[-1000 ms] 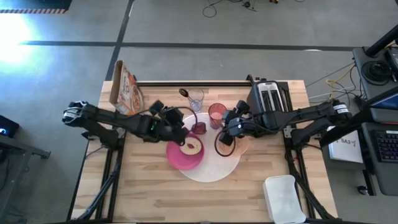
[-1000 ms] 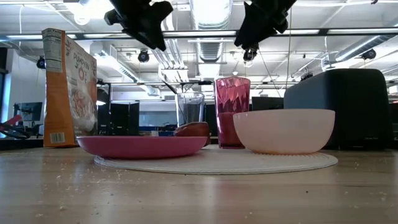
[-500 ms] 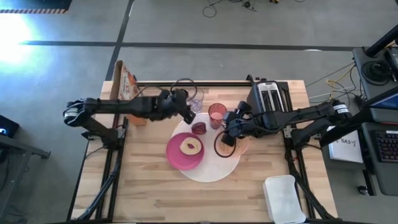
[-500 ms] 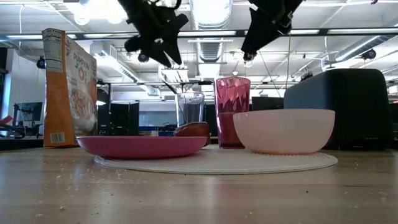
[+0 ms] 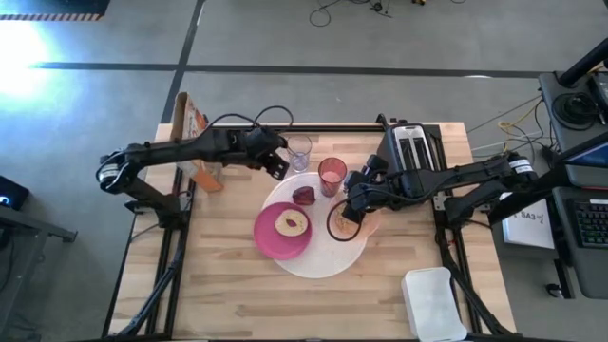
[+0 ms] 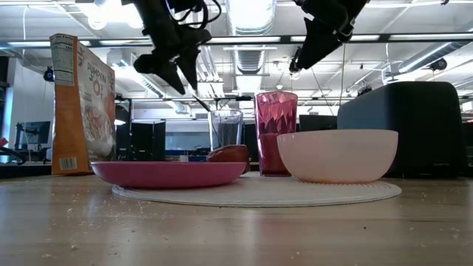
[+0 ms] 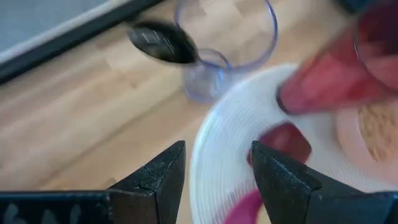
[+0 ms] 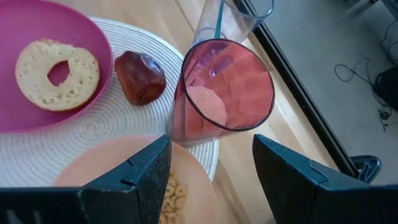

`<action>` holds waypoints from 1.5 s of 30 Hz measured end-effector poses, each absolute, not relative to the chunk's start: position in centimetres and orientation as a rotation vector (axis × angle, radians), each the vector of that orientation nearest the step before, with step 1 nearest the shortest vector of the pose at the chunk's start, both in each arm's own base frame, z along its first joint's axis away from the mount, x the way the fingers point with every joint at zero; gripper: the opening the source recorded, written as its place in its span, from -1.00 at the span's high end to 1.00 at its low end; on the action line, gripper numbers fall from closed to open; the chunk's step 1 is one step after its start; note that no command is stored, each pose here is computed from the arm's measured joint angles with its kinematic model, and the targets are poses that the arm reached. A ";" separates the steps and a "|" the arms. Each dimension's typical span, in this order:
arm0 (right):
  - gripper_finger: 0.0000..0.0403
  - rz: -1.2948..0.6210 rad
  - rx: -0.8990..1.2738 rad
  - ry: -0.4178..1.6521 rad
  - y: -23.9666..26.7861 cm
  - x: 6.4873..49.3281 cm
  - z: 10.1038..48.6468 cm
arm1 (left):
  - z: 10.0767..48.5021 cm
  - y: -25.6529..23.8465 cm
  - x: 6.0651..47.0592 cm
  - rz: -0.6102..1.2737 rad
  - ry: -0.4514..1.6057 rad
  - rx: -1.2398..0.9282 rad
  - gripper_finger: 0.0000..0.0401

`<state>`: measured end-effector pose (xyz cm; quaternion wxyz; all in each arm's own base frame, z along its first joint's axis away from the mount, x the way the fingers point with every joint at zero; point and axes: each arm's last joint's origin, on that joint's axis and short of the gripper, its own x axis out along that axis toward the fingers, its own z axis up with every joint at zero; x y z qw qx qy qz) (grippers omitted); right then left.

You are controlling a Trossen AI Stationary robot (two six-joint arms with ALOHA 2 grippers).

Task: Arrange a breakfast setting
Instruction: Put the blue spoon on the right side of the white place mat

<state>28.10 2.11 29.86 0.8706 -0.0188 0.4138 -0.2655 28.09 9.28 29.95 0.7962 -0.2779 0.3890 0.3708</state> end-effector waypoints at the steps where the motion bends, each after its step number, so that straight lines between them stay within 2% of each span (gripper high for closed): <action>1: -0.07 -0.554 -0.041 0.865 2.1 28.1 29.9 | 30.2 9.5 28.1 0.810 0.821 -0.592 0.17; 8: -0.07 -0.554 -0.051 0.867 2.1 28.1 29.9 | 30.9 11.2 28.2 0.839 0.721 -0.577 0.17; 27: -0.07 -0.554 -0.051 0.868 2.1 28.1 29.9 | 30.2 13.9 27.7 0.930 0.660 -0.695 0.18; 40: -0.07 -0.551 -0.058 0.870 2.1 28.1 29.9 | 28.2 14.8 29.1 0.924 0.691 -0.728 0.37; 45: -0.07 -0.550 -0.059 0.871 2.1 28.1 29.9 | 28.1 14.8 29.2 0.919 0.689 -0.721 0.51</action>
